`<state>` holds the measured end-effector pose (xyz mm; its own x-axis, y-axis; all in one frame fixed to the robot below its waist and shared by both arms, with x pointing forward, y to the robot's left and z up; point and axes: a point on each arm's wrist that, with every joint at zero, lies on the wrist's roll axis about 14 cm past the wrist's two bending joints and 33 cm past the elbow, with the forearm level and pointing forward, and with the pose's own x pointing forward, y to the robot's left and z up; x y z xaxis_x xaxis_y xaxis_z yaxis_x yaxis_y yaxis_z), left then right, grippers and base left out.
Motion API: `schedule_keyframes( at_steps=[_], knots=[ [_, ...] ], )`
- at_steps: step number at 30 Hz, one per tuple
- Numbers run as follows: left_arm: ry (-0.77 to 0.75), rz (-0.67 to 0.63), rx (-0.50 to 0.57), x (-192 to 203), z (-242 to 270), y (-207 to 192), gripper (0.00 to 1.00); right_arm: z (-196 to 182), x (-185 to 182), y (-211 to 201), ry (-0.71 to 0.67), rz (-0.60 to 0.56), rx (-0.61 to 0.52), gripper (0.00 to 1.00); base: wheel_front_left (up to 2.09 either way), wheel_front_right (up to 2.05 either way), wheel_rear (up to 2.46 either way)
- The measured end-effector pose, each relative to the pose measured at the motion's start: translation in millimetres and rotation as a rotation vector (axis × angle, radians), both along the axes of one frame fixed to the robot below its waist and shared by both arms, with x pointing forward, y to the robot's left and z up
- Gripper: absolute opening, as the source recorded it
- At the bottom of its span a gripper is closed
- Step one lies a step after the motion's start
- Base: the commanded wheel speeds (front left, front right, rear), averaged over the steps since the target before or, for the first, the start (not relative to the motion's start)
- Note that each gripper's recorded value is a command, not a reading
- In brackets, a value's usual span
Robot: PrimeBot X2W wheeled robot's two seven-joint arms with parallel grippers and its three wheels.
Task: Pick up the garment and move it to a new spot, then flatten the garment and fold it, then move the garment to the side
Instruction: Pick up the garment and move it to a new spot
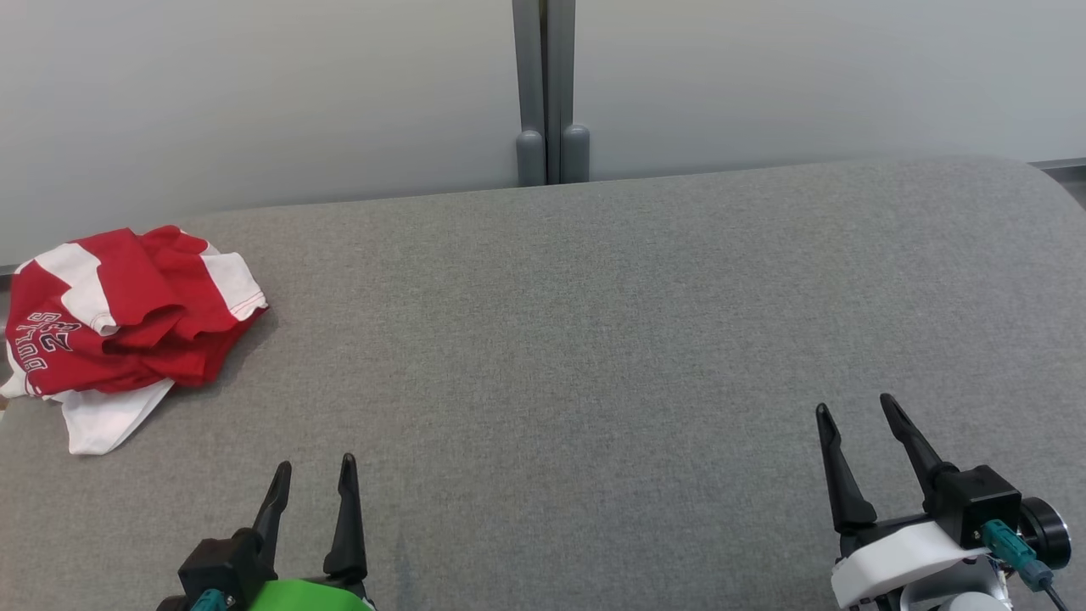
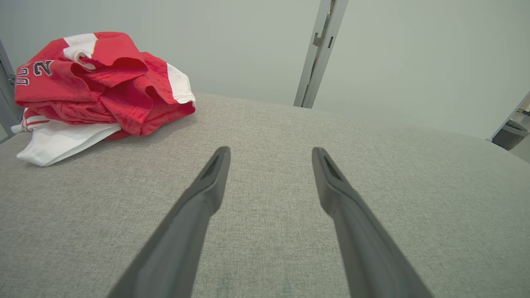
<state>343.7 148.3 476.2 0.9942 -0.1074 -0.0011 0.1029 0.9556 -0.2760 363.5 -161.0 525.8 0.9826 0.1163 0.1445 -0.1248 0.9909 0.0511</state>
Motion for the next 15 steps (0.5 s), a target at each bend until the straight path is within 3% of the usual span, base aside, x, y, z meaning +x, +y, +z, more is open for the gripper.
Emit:
schedule_keyframes(
  at_steps=[15],
  knots=[
    [-0.005,0.038,0.002,-5.0,1.1,11.5,1.0,-2.8,4.6,8.6,0.008,0.027,-0.006,1.0,0.0,0.0,0.0]
  ],
)
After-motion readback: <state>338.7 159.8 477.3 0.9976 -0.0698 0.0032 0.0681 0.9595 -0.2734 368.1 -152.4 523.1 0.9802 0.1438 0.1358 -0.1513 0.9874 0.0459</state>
